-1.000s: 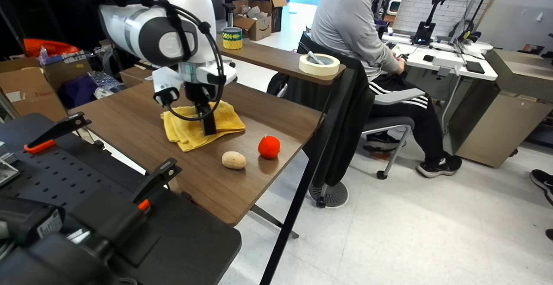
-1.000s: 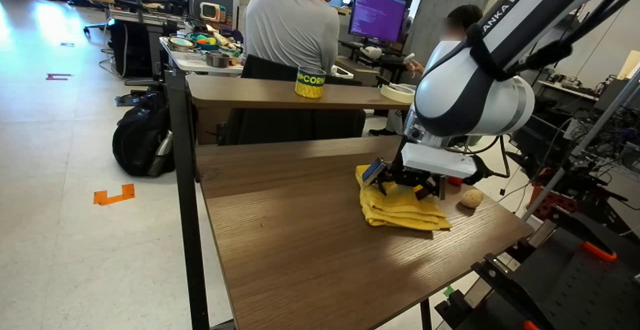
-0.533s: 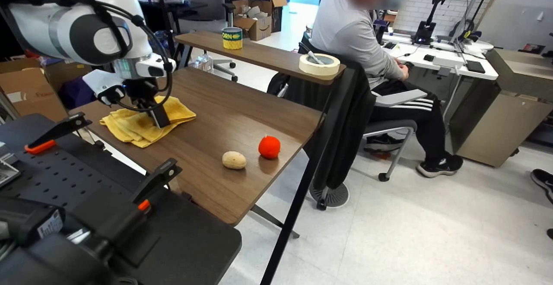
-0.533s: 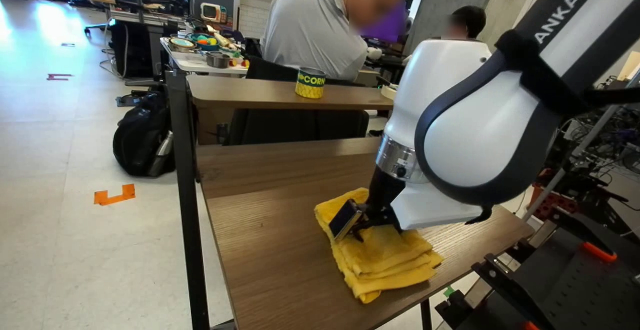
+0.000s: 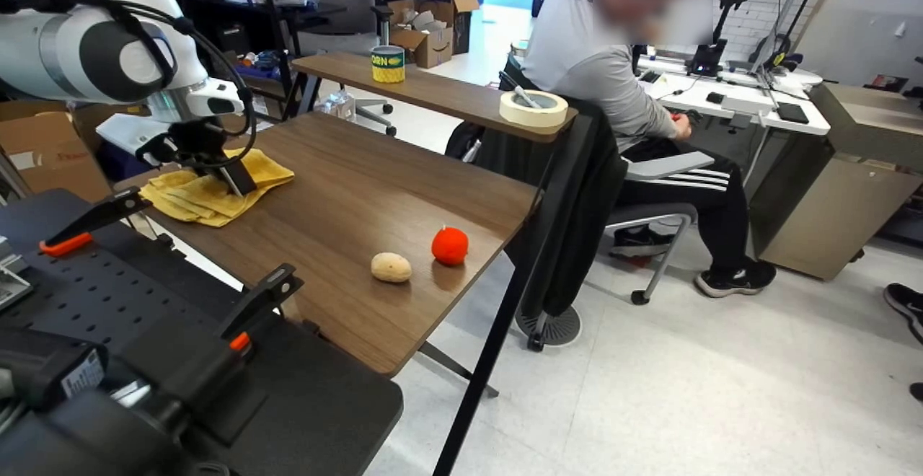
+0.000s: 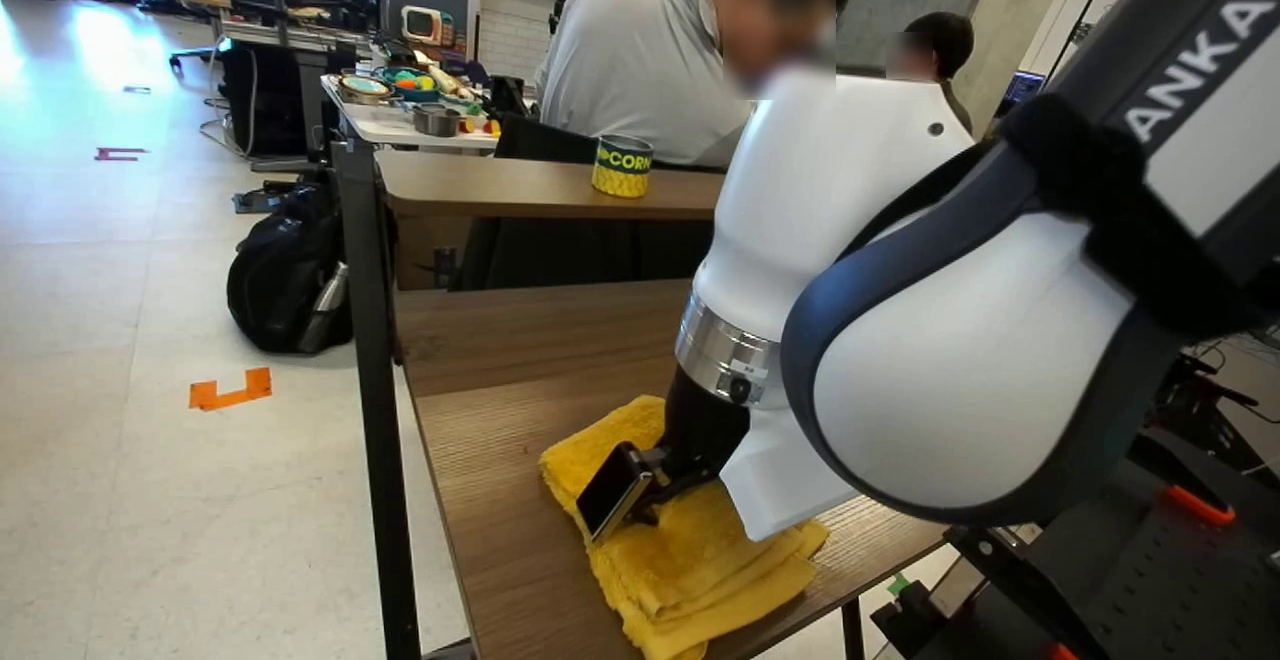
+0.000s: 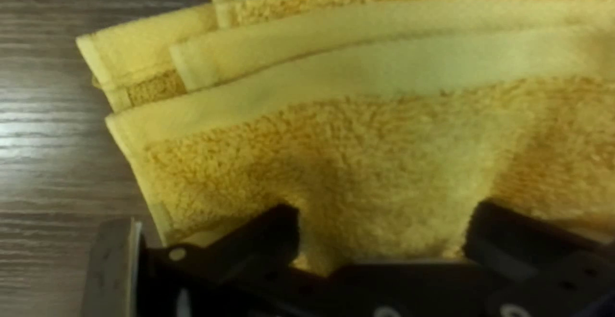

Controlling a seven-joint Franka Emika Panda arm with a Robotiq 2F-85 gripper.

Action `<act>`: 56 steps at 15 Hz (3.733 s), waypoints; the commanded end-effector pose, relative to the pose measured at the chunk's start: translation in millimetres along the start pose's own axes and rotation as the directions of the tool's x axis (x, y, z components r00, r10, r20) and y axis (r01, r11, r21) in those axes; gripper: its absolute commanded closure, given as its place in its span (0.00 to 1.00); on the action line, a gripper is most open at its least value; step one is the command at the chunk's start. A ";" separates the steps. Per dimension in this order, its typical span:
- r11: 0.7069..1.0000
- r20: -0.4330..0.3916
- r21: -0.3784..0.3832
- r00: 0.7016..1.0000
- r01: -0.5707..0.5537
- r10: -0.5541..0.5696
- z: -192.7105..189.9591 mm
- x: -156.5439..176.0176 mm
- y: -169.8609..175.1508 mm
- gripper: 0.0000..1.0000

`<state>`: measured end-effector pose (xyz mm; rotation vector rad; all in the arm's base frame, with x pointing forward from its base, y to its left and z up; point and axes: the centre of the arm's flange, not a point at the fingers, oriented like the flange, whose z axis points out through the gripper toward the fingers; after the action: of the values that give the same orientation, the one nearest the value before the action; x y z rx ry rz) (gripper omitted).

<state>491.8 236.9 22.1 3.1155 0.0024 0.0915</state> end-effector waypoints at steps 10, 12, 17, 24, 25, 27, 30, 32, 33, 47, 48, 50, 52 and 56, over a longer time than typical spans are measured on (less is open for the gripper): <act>0.853 -0.003 -0.142 0.862 -0.503 0.507 58.2 46.8 198.0 0.00; 0.847 0.002 -0.097 0.851 -0.523 0.526 54.6 53.6 192.1 0.00; 0.912 0.030 0.046 0.914 -0.407 0.406 38.2 62.8 106.9 0.00; 0.960 0.047 0.103 0.966 -0.260 0.256 37.6 47.4 -6.9 0.00; 0.961 0.052 0.094 0.965 -0.262 0.258 37.6 45.5 -14.8 0.00; 0.966 0.083 0.058 0.966 -0.251 0.246 37.6 43.1 -20.1 0.00; 0.984 0.121 0.050 0.979 -0.173 0.166 -22.6 28.2 39.9 0.00; 0.985 0.090 0.031 0.982 -0.168 0.164 -50.3 14.7 69.4 0.00; 0.980 0.066 0.034 0.979 -0.197 0.194 -60.1 12.1 84.4 0.00; 0.738 -0.106 0.161 0.732 -0.655 0.673 -150.9 23.1 285.7 0.00; 0.727 -0.107 0.163 0.720 -0.667 0.685 -151.8 22.9 291.9 0.00; 0.719 -0.104 0.166 0.713 -0.675 0.693 -151.7 22.9 291.2 0.00; 0.717 -0.101 0.169 0.712 -0.676 0.695 -151.8 23.3 287.6 0.00; 0.680 -0.199 0.148 0.651 -0.719 0.732 -137.0 61.1 321.0 0.00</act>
<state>513.6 -57.4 178.3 2.9760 -1.2189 0.3901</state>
